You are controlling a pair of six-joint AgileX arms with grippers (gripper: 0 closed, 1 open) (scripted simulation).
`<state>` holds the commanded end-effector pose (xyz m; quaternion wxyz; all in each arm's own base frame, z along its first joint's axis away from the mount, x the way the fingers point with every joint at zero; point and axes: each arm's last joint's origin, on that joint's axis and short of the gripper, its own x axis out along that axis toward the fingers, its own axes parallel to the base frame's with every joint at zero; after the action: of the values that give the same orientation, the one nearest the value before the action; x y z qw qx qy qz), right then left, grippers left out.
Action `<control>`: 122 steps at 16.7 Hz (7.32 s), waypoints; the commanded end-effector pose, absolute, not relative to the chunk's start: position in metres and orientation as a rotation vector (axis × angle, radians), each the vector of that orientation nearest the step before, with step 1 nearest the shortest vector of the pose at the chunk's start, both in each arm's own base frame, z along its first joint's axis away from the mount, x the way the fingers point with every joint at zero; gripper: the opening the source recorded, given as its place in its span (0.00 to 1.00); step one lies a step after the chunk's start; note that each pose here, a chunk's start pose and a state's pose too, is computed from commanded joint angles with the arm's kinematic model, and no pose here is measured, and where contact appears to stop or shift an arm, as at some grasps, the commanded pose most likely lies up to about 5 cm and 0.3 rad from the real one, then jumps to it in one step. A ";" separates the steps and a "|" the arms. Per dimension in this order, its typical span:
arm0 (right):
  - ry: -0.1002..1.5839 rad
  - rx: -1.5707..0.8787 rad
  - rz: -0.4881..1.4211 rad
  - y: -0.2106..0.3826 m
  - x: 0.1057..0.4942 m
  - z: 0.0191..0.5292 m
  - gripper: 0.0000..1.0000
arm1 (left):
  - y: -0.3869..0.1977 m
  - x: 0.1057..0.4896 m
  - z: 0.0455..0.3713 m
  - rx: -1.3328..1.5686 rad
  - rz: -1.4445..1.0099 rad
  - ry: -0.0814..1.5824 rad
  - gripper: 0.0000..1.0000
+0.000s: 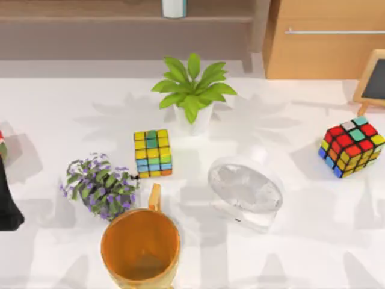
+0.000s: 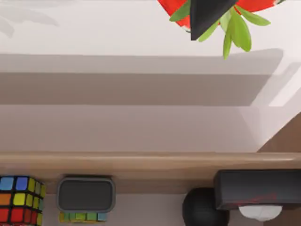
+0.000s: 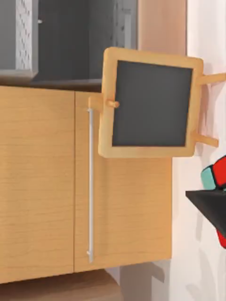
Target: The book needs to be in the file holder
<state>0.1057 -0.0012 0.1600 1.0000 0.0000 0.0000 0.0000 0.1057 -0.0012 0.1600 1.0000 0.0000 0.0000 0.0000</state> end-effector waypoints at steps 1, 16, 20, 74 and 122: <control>0.000 0.000 0.000 -0.001 0.106 0.160 1.00 | -0.001 0.106 0.160 0.000 0.000 0.000 1.00; -0.035 -0.016 0.090 0.059 0.191 0.319 1.00 | -0.001 0.106 0.160 0.000 0.000 0.000 1.00; -0.033 -0.019 0.098 0.124 0.264 0.349 1.00 | -0.001 0.106 0.160 0.000 0.000 0.000 1.00; -0.012 -0.010 -0.003 0.366 0.435 0.206 0.00 | -0.001 0.106 0.160 0.000 0.000 0.000 1.00; 0.191 1.238 -0.448 -0.134 0.254 0.183 0.00 | -0.001 0.106 0.160 0.000 0.000 0.000 1.00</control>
<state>0.2537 -0.1336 0.1829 0.7868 0.5743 0.0888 -0.2076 0.1057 -0.0012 0.1600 1.0000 0.0000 0.0000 0.0000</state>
